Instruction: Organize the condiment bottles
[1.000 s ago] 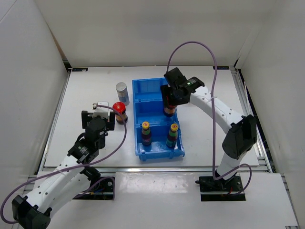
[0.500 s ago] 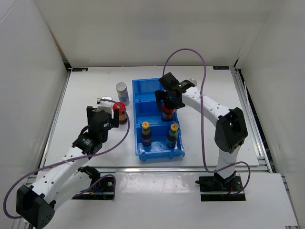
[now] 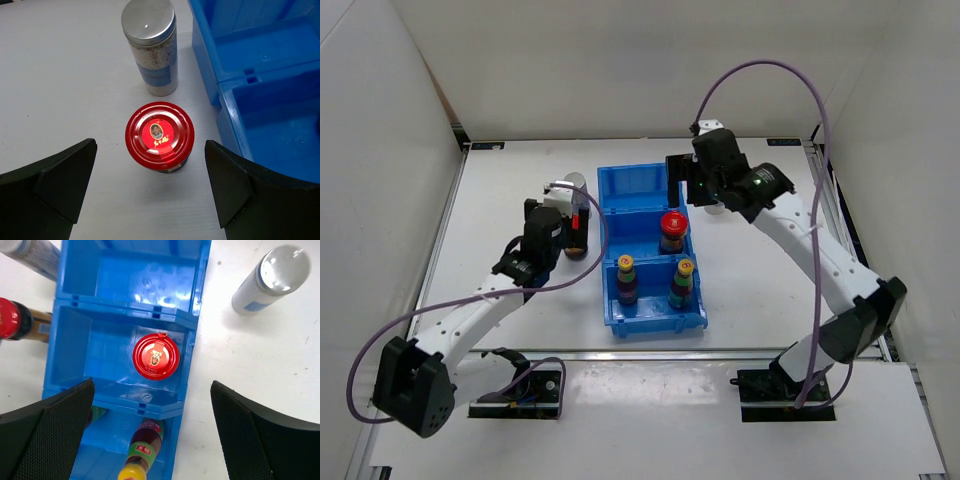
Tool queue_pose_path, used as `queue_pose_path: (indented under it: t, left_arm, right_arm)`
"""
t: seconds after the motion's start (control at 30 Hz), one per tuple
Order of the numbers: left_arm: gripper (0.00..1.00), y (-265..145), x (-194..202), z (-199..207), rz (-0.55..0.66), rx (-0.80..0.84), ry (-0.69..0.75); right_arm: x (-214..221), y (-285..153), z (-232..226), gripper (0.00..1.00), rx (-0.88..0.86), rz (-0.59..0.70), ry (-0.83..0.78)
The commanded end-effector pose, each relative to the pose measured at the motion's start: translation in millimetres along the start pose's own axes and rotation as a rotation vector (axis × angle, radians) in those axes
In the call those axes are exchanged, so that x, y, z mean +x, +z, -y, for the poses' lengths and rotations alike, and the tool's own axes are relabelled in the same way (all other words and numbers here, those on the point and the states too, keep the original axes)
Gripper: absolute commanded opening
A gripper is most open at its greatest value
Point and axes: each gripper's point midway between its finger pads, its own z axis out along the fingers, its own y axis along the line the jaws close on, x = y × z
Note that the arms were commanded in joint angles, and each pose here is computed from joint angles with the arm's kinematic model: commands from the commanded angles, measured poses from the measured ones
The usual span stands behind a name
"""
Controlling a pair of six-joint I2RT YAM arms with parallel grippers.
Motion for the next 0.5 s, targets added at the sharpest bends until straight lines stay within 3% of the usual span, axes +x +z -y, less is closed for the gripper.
queue_pose_path:
  t: [0.0, 0.47]
  left_arm:
    - [1.0, 9.4, -27.0, 10.7, 0.066, 0.064, -0.043]
    - [1.0, 55.2, 12.5, 9.8, -0.073, 0.046, -0.066]
  right_arm:
    - [-11.0, -14.5, 5.7, 1.0, 0.008, 0.057, -0.009]
    - [7.0, -43.4, 27.3, 1.0, 0.035, 0.08, -0.022]
